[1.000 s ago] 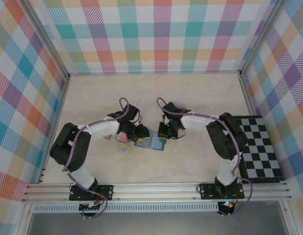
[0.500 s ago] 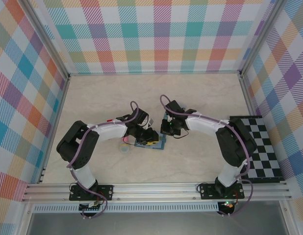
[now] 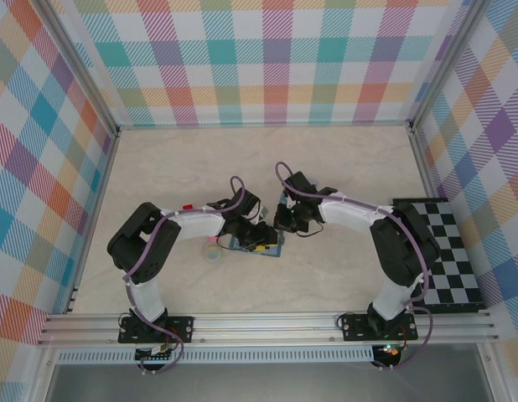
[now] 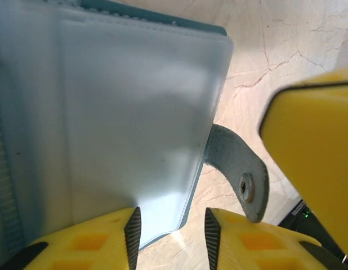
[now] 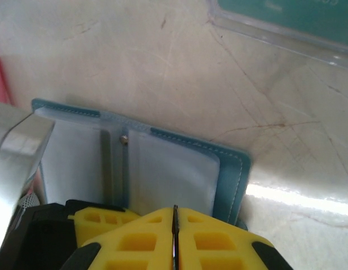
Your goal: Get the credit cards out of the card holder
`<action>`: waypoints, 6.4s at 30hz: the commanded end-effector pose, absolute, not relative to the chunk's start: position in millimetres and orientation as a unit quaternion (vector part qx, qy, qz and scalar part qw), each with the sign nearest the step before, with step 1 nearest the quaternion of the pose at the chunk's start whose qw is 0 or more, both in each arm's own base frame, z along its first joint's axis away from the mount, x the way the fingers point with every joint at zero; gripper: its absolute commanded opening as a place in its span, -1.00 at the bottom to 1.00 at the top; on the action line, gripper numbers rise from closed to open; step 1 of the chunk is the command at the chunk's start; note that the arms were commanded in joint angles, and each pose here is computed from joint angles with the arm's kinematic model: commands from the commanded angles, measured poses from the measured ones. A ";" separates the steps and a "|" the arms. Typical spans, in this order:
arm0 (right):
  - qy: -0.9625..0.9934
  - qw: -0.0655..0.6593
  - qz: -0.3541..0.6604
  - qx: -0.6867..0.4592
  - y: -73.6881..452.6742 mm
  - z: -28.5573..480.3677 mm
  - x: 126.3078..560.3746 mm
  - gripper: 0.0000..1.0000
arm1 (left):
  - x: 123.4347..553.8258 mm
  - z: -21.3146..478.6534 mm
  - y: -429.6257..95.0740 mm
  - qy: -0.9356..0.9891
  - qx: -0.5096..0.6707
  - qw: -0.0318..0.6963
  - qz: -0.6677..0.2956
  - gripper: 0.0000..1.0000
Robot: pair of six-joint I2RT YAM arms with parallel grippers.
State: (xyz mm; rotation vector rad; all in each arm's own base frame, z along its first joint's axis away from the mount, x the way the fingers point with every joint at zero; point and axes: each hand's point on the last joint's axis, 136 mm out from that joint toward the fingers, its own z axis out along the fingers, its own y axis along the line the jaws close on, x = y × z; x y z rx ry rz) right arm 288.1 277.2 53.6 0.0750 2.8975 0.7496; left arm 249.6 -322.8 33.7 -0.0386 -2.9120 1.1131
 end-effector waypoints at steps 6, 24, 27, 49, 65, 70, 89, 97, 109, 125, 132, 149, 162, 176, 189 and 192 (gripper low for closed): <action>0.958 0.047 0.284 -0.002 301.2 54.9 290.7 -0.77 | 246.3 30.1 -324.5 -0.934 -0.021 0.009 0.358 -0.27; 0.980 0.005 0.199 -0.008 288.2 11.6 271.7 -0.80 | 261.6 71.4 -244.1 -0.961 0.037 -0.043 0.270 -0.44; 0.982 0.009 0.190 -0.014 287.6 11.2 272.0 -0.80 | 267.8 63.8 -220.2 -0.969 0.067 -0.047 0.232 -0.16; 0.983 0.010 0.184 -0.022 289.0 9.6 270.9 -0.80 | 270.5 40.8 -242.2 -0.953 0.080 0.003 0.292 -0.07; 0.982 0.017 0.185 -0.021 289.5 14.6 273.3 -0.81 | 263.5 69.8 -279.3 -0.926 0.032 0.007 0.375 -0.10; 0.980 0.034 0.193 -0.021 290.6 23.8 277.0 -0.81 | 263.4 77.3 -291.3 -0.920 0.016 -0.002 0.392 -0.13; 0.969 0.176 0.173 0.021 253.1 76.9 295.9 -0.81 | 259.0 58.3 -288.3 -0.934 0.015 -0.004 0.356 -0.31; 0.960 0.121 0.249 -0.047 301.5 82.0 277.9 -0.80 | 273.7 62.7 -269.0 -0.938 0.053 -0.037 0.340 -0.45; 0.977 0.036 0.211 0.014 310.9 36.4 252.6 -0.83 | 274.0 29.3 -260.2 -0.949 0.083 -0.014 0.303 -0.58; 0.990 0.011 0.139 0.015 283.4 -3.2 245.9 -0.83 | 264.1 6.8 -255.6 -0.939 0.102 0.014 0.329 -0.36; 0.988 0.008 0.154 0.007 287.6 -4.4 245.1 -0.83 | 264.5 11.6 -262.9 -0.936 0.085 0.027 0.341 -0.33; 0.989 0.018 0.149 0.002 280.6 0.6 250.3 -0.83 | 264.3 18.7 -247.0 -0.951 0.074 0.014 0.301 -0.46; 0.988 0.010 0.153 0.007 280.0 -4.3 248.6 -0.83 | 264.4 45.6 -268.8 -0.936 0.050 -0.009 0.350 -0.53; 0.989 0.008 0.148 0.009 277.4 -6.6 246.9 -0.84 | 264.2 24.0 -271.7 -0.946 0.050 0.005 0.319 -0.53; 0.988 0.002 0.152 0.007 279.1 -8.5 245.3 -0.84 | 257.3 3.9 -269.7 -0.952 0.052 0.029 0.302 -0.50; 0.988 0.001 0.153 0.007 279.1 -8.6 244.9 -0.84 | 257.8 2.9 -271.4 -0.951 0.051 0.032 0.304 -0.51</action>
